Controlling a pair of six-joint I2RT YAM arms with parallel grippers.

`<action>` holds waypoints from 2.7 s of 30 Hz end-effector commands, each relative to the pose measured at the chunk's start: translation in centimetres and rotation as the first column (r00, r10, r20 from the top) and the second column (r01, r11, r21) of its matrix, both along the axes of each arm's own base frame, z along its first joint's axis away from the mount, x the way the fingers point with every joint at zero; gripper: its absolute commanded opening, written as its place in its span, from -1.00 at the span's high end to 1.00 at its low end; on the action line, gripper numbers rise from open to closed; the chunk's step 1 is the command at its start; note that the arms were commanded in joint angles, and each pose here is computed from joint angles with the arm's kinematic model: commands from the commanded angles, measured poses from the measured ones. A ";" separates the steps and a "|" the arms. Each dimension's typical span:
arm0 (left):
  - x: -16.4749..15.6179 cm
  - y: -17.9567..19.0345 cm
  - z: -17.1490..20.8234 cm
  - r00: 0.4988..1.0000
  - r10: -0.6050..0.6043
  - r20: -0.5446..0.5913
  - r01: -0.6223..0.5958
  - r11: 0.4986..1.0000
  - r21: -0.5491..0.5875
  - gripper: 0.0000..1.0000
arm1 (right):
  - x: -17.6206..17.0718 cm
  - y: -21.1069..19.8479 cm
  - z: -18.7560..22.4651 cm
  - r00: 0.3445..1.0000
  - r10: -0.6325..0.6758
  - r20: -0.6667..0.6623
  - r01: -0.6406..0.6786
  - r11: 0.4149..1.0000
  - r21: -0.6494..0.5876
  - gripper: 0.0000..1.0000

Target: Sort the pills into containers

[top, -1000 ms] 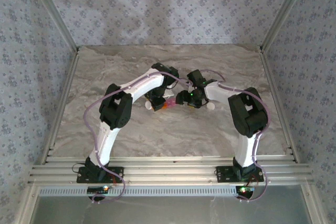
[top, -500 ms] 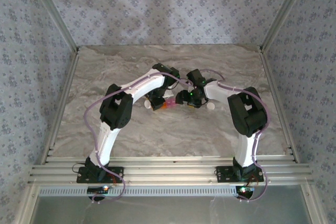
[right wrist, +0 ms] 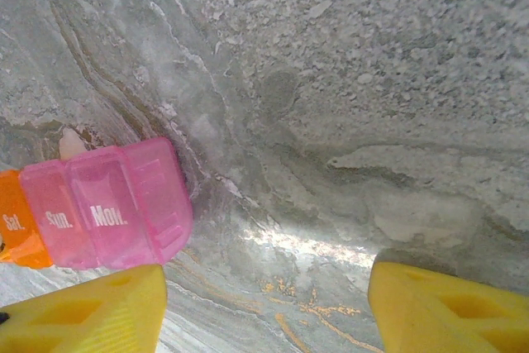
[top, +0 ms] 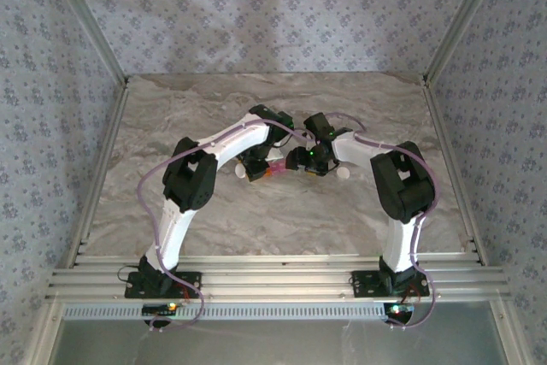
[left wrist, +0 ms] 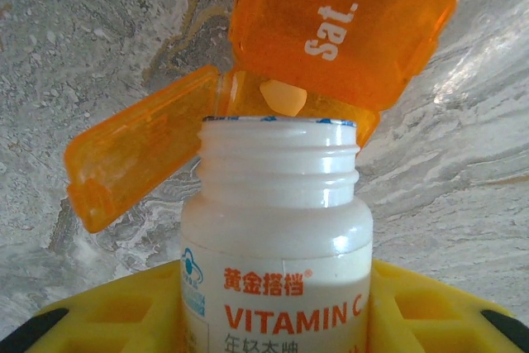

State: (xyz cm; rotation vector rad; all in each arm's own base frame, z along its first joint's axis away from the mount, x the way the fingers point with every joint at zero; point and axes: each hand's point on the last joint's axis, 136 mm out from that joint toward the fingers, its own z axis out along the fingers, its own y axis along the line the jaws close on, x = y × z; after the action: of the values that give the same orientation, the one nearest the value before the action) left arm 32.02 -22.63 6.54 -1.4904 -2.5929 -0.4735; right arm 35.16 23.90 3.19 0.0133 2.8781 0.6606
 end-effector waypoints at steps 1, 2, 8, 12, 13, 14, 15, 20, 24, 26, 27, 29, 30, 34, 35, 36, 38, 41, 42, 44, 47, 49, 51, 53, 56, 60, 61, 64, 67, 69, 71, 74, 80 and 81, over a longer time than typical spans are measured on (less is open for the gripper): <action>-0.8 -0.7 0.5 0.998 -0.066 -0.003 0.066 0.998 0.002 1.00 | -0.8 1.9 -1.4 0.998 0.050 -0.023 -0.050 0.999 0.019 -0.36; -0.8 -0.6 0.6 0.998 -0.067 -0.002 0.067 0.998 0.006 1.00 | -0.9 1.9 -1.4 0.998 0.050 -0.023 -0.050 0.999 0.019 -0.36; -0.6 -1.0 1.9 0.997 -0.074 0.028 0.074 0.997 -0.009 1.00 | -0.8 2.0 -1.4 0.999 0.049 -0.023 -0.048 0.999 0.020 -0.36; -0.5 -0.9 2.2 0.996 -0.078 0.035 0.078 0.997 -0.007 1.00 | -0.8 2.0 -1.5 0.999 0.049 -0.024 -0.048 0.999 0.019 -0.36; -0.6 -0.9 2.2 0.996 -0.081 0.037 0.081 0.997 -0.004 1.00 | -0.8 2.0 -1.5 0.999 0.049 -0.024 -0.049 0.999 0.019 -0.36; -0.5 -0.8 2.2 0.996 -0.081 0.041 0.081 0.997 -0.001 1.00 | -0.8 2.0 -1.5 0.998 0.050 -0.025 -0.049 0.999 0.019 -0.36; -0.5 -0.8 2.3 0.996 -0.081 0.043 0.081 0.997 0.001 1.00 | -0.8 2.0 -1.5 0.998 0.049 -0.025 -0.049 0.999 0.019 -0.36; 0.0 -1.0 3.0 0.994 -0.089 0.066 0.090 0.996 -0.005 1.00 | -0.9 2.0 -1.7 0.999 0.047 -0.027 -0.047 0.999 0.022 -0.36; -0.2 -0.9 2.9 0.994 -0.095 0.059 0.095 0.995 -0.001 1.00 | -0.9 2.0 -1.8 0.999 0.046 -0.028 -0.046 0.999 0.021 -0.36; -0.4 -0.9 2.7 0.993 -0.104 0.054 0.104 0.995 0.004 1.00 | -0.8 2.1 -1.8 0.998 0.048 -0.028 -0.047 0.999 0.023 -0.36; -0.5 -0.9 2.7 0.992 -0.110 0.054 0.110 0.994 0.009 1.00 | -0.8 2.1 -1.8 0.998 0.048 -0.028 -0.047 0.999 0.023 -0.36; -0.7 -0.9 2.6 0.991 -0.120 0.050 0.120 0.993 0.014 1.00 | -0.8 2.1 -1.8 0.998 0.049 -0.029 -0.048 0.999 0.025 -0.36; -0.7 -1.0 2.5 0.991 -0.125 0.051 0.124 0.992 0.017 1.00 | -0.8 2.1 -1.9 0.998 0.049 -0.030 -0.048 0.999 0.025 -0.36; -0.7 -0.7 2.0 0.989 -0.140 0.048 0.138 0.990 0.043 1.00 | -0.7 2.2 -1.8 0.998 0.049 -0.028 -0.048 0.998 0.028 -0.36; -0.6 -0.6 1.9 0.988 -0.144 0.046 0.142 0.989 0.051 1.00 | -0.8 2.2 -1.8 0.998 0.051 -0.028 -0.050 0.998 0.029 -0.36; -0.6 -0.6 1.9 0.988 -0.147 0.047 0.144 0.988 0.052 1.00 | -0.8 2.2 -1.8 0.998 0.051 -0.029 -0.050 0.998 0.028 -0.36; -0.6 -0.7 1.7 0.987 -0.151 0.045 0.149 0.987 0.055 1.00 | -0.8 2.2 -1.8 0.998 0.051 -0.029 -0.050 0.998 0.028 -0.37; -0.6 -0.7 1.7 0.985 -0.166 0.051 0.162 0.984 0.068 1.00 | -0.8 2.1 -1.9 0.998 0.051 -0.030 -0.050 0.998 0.027 -0.36; -0.6 -0.8 1.6 0.984 -0.169 0.050 0.166 0.984 0.069 1.00 | -0.8 2.1 -1.9 0.998 0.051 -0.032 -0.050 0.998 0.027 -0.36; -0.6 -0.7 1.5 0.984 -0.171 0.050 0.167 0.983 0.074 1.00 | -0.9 2.1 -2.0 0.998 0.051 -0.032 -0.050 0.998 0.026 -0.36; -0.5 -0.7 1.4 0.982 -0.180 0.056 0.175 0.981 0.085 1.00 | -0.9 2.1 -2.0 0.998 0.050 -0.034 -0.049 0.998 0.029 -0.36; -0.4 -0.7 1.4 0.981 -0.184 0.065 0.178 0.980 0.092 1.00 | -0.8 2.2 -2.0 0.998 0.049 -0.031 -0.049 0.998 0.030 -0.36; -0.2 -0.7 1.3 0.980 -0.188 0.071 0.180 0.978 0.101 1.00 | -0.9 2.1 -2.0 0.998 0.049 -0.033 -0.049 0.998 0.030 -0.36; -0.1 -0.7 1.3 0.979 -0.192 0.074 0.184 0.977 0.106 1.00 | -0.8 2.2 -2.0 0.998 0.049 -0.029 -0.049 0.998 0.031 -0.36; -0.1 -0.9 1.2 0.978 -0.195 0.076 0.187 0.977 0.106 1.00 | -0.8 2.2 -2.0 0.998 0.049 -0.029 -0.048 0.998 0.032 -0.36; -0.1 -1.1 1.1 0.979 -0.191 0.073 0.184 0.978 0.099 1.00 | -0.8 2.1 -2.0 0.998 0.047 -0.029 -0.046 0.998 0.033 -0.36; -0.1 -1.1 1.1 0.979 -0.192 0.072 0.184 0.978 0.100 1.00 | -0.8 2.2 -1.9 0.999 0.047 -0.027 -0.046 0.998 0.034 -0.36; -0.3 -1.2 1.0 0.980 -0.187 0.068 0.181 0.979 0.092 1.00 | -0.7 2.2 -1.9 0.999 0.047 -0.025 -0.046 0.998 0.035 -0.36; -0.4 -1.4 0.9 0.981 -0.181 0.064 0.176 0.981 0.079 1.00 | -0.7 2.2 -1.8 0.999 0.047 -0.023 -0.046 0.998 0.036 -0.36; -0.6 -1.4 0.7 0.983 -0.176 0.049 0.173 0.982 0.070 1.00 | -0.7 2.2 -1.8 0.999 0.046 -0.022 -0.045 0.998 0.036 -0.36; -0.9 -1.5 0.5 0.985 -0.169 0.039 0.167 0.984 0.064 1.00 | -0.7 2.2 -1.8 0.999 0.045 -0.023 -0.045 0.998 0.035 -0.37; -0.7 -1.7 0.9 0.987 -0.154 0.052 0.151 0.987 0.050 1.00 | -0.7 2.2 -1.7 0.999 0.044 -0.021 -0.043 0.998 0.037 -0.36; 0.0 -1.7 2.0 0.989 -0.127 0.070 0.127 0.992 0.011 1.00 | -1.6 1.6 -2.6 0.998 0.040 -0.048 -0.039 0.999 0.023 -0.36; 0.0 -1.7 2.1 0.990 -0.123 0.071 0.123 0.992 0.005 1.00 | -1.6 1.6 -2.6 0.998 0.037 -0.048 -0.036 0.999 0.022 -0.36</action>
State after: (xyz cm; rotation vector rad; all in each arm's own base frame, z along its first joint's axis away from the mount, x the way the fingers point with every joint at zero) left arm 31.87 -22.64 6.90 -1.6167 -2.5049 -0.6131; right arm 35.16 23.90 3.09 0.0127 2.8732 0.6632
